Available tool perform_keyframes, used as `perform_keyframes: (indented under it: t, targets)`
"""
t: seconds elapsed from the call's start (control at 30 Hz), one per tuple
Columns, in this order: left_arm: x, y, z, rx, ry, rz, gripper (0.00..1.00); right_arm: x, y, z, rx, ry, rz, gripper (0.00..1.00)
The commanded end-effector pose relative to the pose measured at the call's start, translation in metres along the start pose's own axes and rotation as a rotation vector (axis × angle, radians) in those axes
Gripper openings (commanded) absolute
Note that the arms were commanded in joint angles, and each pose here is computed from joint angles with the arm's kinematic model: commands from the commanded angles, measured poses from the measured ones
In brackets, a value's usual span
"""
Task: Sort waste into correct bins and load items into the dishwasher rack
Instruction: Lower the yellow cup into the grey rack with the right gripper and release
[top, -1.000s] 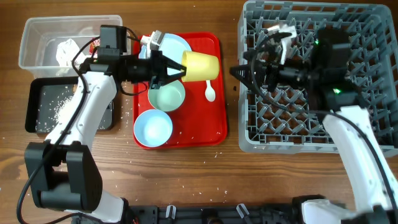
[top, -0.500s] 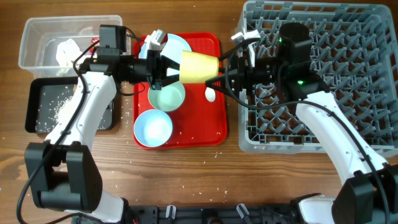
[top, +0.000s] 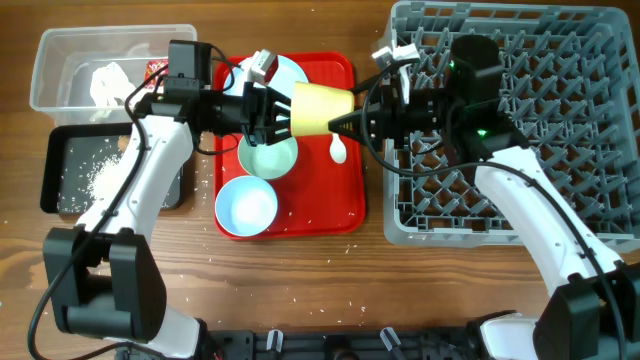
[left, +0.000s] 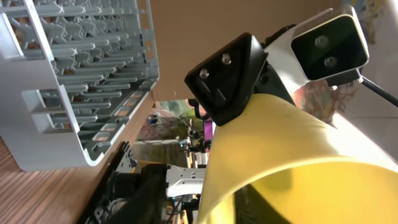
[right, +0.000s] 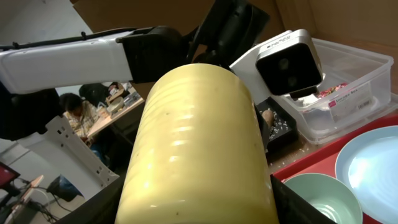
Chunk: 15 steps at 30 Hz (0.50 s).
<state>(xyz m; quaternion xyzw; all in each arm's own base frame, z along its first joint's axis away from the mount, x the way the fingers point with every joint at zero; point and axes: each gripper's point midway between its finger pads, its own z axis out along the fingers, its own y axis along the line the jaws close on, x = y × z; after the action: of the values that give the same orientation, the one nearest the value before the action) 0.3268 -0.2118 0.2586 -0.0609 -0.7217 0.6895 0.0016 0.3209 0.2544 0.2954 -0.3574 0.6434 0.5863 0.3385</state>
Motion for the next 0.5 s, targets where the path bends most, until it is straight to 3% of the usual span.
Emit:
perform_keyframes:
  t: [0.0, 0.13, 0.27, 0.47]
  targets:
    - [-0.001, -0.005, 0.001, -0.025, -0.013, 0.036, 0.40, -0.003, -0.012, -0.015, 0.029, -0.021, 0.051, 0.29]
    - [-0.024, 0.040, -0.008, -0.289, -0.155, 0.018, 0.38, -0.009, -0.053, -0.059, 0.229, -0.100, 0.192, 0.32]
    - [-0.049, 0.109, -0.057, -0.754, -0.377, -0.036, 0.38, 0.013, -0.088, -0.090, 0.571, -0.074, 0.297, 0.35]
    - [-0.055, 0.136, -0.098, -1.017, -0.493, -0.056, 0.39, 0.034, -0.075, -0.140, 1.077, 0.138, 0.391, 0.35]
